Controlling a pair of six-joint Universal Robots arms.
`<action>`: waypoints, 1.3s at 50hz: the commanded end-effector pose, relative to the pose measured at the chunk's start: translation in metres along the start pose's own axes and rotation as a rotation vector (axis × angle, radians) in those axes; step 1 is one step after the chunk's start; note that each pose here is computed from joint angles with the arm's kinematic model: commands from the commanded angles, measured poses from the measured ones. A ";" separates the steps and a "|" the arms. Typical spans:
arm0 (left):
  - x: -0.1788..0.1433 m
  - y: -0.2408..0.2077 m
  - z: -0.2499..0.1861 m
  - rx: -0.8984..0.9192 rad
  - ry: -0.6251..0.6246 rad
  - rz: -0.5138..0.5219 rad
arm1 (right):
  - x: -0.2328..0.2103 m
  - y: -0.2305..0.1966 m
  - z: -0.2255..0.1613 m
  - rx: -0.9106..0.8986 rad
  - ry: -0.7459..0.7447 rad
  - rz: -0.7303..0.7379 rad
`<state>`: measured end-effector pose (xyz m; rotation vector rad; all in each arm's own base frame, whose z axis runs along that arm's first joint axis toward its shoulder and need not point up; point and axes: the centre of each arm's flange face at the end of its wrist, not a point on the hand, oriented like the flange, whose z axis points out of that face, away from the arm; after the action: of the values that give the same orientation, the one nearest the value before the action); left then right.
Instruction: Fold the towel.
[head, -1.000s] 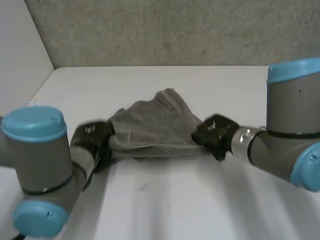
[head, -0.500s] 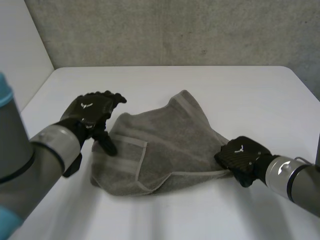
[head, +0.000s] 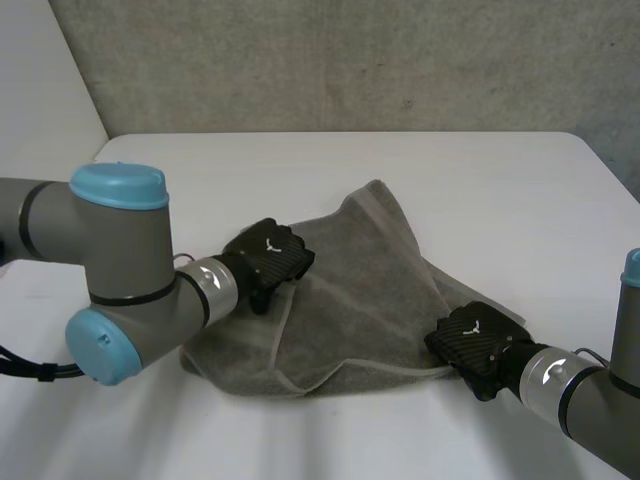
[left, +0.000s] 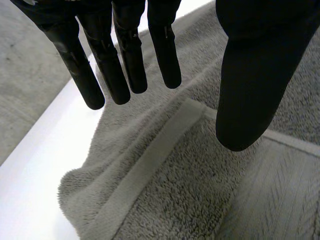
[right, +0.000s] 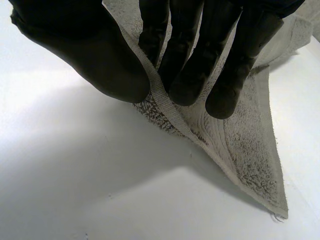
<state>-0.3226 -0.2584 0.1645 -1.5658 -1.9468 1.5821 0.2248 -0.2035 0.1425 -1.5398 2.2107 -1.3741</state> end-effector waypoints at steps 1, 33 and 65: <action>0.007 0.014 0.008 -0.035 0.022 0.005 | 0.000 0.001 0.000 0.000 0.001 -0.001; 0.006 0.017 0.001 -0.063 0.012 -0.001 | 0.009 0.002 0.001 -0.001 0.028 0.008; -0.122 -0.145 -0.205 0.429 -0.750 -0.259 | 0.141 -0.200 -0.155 0.380 0.417 -0.039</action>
<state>-0.2270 -0.2002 0.4304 -0.6660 -1.6971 2.5230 0.2091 -0.2034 0.4521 -1.2184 1.7619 -2.3434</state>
